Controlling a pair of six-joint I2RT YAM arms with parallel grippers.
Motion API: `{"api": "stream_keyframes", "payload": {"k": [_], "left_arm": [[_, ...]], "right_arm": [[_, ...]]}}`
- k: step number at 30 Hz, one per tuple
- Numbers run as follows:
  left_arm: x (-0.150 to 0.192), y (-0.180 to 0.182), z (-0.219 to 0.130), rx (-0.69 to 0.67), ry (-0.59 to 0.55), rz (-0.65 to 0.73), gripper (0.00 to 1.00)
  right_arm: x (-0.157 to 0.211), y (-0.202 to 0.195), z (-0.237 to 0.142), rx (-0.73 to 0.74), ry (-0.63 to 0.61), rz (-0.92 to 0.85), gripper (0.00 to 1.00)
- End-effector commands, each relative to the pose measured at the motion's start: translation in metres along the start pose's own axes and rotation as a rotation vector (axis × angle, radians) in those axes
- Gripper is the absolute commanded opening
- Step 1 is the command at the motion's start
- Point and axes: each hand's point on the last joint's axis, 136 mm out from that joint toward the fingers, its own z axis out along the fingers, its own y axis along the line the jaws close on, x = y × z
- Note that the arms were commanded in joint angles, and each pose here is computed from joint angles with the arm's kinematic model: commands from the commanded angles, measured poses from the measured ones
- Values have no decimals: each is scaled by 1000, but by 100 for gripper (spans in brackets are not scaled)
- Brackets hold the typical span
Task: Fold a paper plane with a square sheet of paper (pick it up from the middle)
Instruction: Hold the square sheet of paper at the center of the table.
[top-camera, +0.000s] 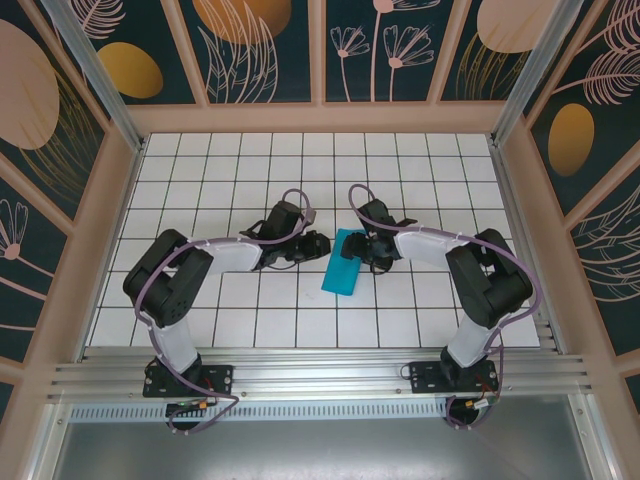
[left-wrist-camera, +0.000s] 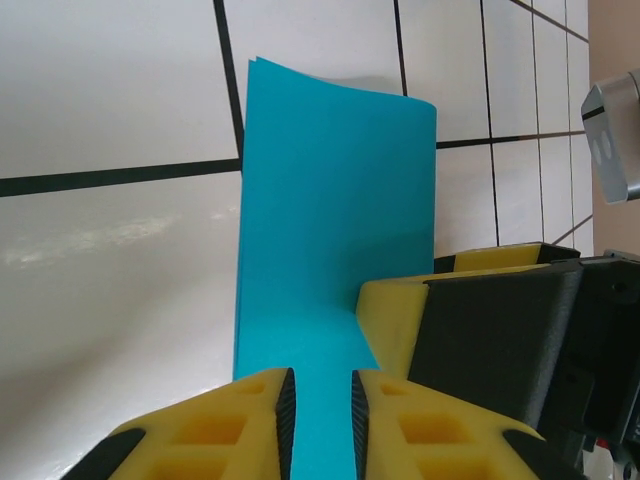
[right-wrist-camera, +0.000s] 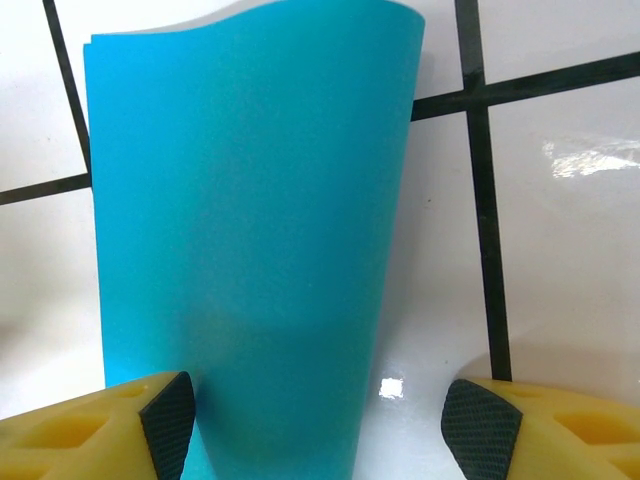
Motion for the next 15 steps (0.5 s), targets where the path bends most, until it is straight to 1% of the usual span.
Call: {"api": "stream_keyframes", "payload": {"k": [1,9,15], "left_arm": [[1,-3,7,0,21,-21,23],[-7,7,0,-62,-49,-39,22],[-7,4,1,-42,-42,-42,22]], "right_arm": [[31,-75,32,269,80,-17,74],[31,-74,34,258,83,-46,76],[31,-78,34,283,81,-16,76]]}}
